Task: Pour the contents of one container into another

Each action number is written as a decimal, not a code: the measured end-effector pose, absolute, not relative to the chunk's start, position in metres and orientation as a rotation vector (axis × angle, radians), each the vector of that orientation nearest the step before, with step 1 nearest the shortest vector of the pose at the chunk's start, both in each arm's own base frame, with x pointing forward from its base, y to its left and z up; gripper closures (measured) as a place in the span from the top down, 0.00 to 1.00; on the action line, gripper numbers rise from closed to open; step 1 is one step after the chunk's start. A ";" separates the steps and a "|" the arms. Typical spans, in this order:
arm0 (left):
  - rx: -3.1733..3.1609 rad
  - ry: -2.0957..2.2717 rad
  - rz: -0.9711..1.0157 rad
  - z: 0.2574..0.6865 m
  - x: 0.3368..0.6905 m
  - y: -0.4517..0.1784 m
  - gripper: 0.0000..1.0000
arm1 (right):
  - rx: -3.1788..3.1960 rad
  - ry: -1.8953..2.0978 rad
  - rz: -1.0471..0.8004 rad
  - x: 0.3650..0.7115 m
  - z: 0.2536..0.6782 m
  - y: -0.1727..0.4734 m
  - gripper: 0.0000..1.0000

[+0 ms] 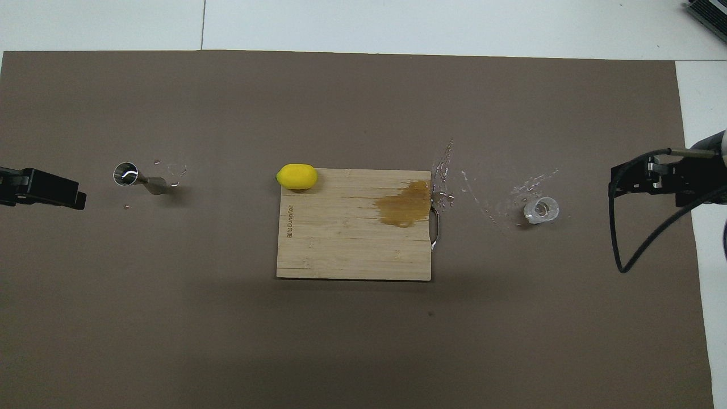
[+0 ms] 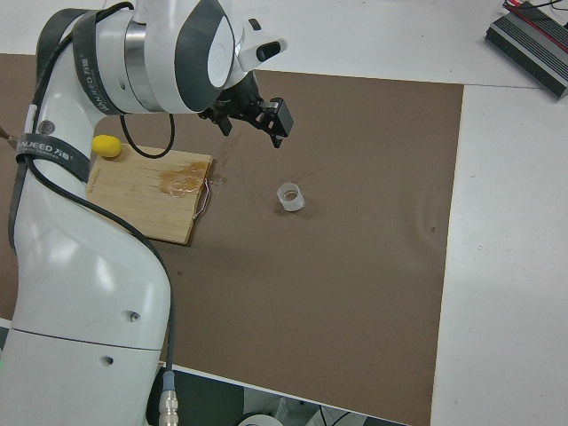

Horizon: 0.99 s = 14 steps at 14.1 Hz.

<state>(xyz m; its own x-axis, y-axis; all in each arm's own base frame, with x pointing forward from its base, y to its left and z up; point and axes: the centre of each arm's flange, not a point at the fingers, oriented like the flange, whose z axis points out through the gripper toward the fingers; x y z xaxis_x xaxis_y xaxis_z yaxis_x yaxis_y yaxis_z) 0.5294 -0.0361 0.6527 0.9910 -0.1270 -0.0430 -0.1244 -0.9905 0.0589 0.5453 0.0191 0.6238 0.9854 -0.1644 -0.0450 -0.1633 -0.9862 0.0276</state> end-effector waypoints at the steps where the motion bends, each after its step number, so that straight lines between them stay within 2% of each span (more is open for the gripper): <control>1: 3.079 -0.195 -0.072 0.653 0.529 -0.036 1.00 | 3.106 -0.256 -0.074 0.545 0.624 0.019 1.00; 11: 3.107 -0.211 -0.061 0.652 0.531 -0.039 1.00 | 3.106 -0.256 -0.074 0.545 0.624 0.019 1.00; 14: 3.111 -0.239 -0.079 0.637 0.534 -0.049 1.00 | 3.106 -0.256 -0.074 0.545 0.624 0.019 1.00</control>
<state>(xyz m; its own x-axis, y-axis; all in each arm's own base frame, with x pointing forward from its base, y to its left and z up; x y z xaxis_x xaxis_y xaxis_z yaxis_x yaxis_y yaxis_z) 0.5337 -0.0492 0.6371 0.9869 -0.1535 -0.0489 -0.1524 -0.9880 0.0243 0.5453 0.0191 0.6238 0.9854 -0.1644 -0.0451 -0.1633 -0.9862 0.0276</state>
